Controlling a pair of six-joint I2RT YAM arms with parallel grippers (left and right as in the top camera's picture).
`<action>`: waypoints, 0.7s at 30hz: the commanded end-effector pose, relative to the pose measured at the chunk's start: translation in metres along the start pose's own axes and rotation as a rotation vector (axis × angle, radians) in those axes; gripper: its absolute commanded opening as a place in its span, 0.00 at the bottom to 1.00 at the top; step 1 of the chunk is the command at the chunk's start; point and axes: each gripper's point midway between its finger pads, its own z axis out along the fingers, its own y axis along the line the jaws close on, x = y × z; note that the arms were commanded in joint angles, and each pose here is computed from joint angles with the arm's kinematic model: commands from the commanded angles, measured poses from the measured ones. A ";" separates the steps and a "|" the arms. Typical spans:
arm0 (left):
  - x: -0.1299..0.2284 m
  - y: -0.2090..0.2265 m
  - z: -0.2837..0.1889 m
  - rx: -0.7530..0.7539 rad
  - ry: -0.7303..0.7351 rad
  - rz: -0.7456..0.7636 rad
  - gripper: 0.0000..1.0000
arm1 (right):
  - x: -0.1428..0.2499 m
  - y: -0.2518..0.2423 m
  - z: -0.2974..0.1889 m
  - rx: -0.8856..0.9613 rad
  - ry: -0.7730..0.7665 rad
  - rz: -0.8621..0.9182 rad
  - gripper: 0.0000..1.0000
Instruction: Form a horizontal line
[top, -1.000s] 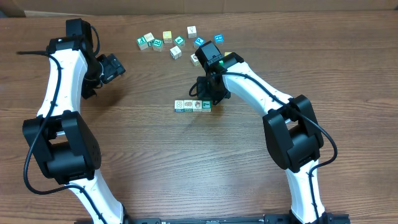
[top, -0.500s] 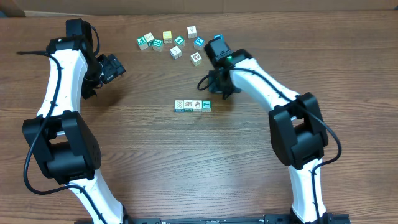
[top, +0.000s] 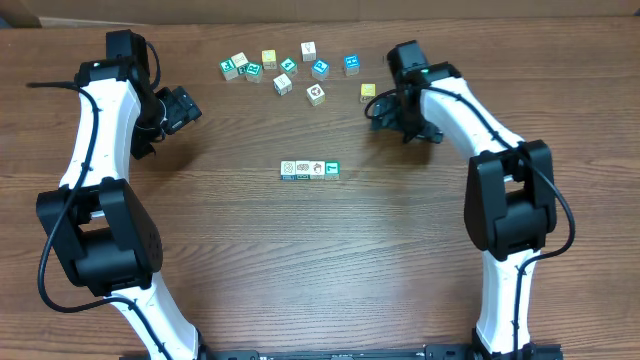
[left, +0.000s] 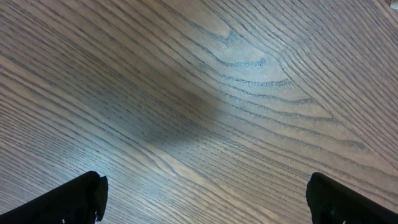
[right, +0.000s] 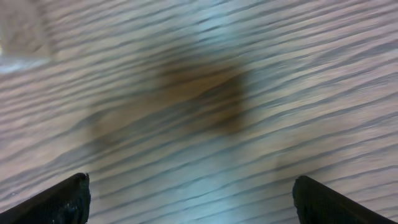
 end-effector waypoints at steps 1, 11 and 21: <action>-0.006 -0.002 -0.005 0.004 -0.019 0.009 1.00 | -0.008 -0.012 0.000 0.011 -0.013 0.026 1.00; -0.006 -0.002 -0.005 0.004 -0.020 0.009 1.00 | -0.012 -0.019 0.000 0.013 -0.017 0.042 1.00; -0.006 -0.002 -0.005 0.004 -0.019 0.009 1.00 | -0.012 -0.019 0.000 0.013 -0.017 0.042 1.00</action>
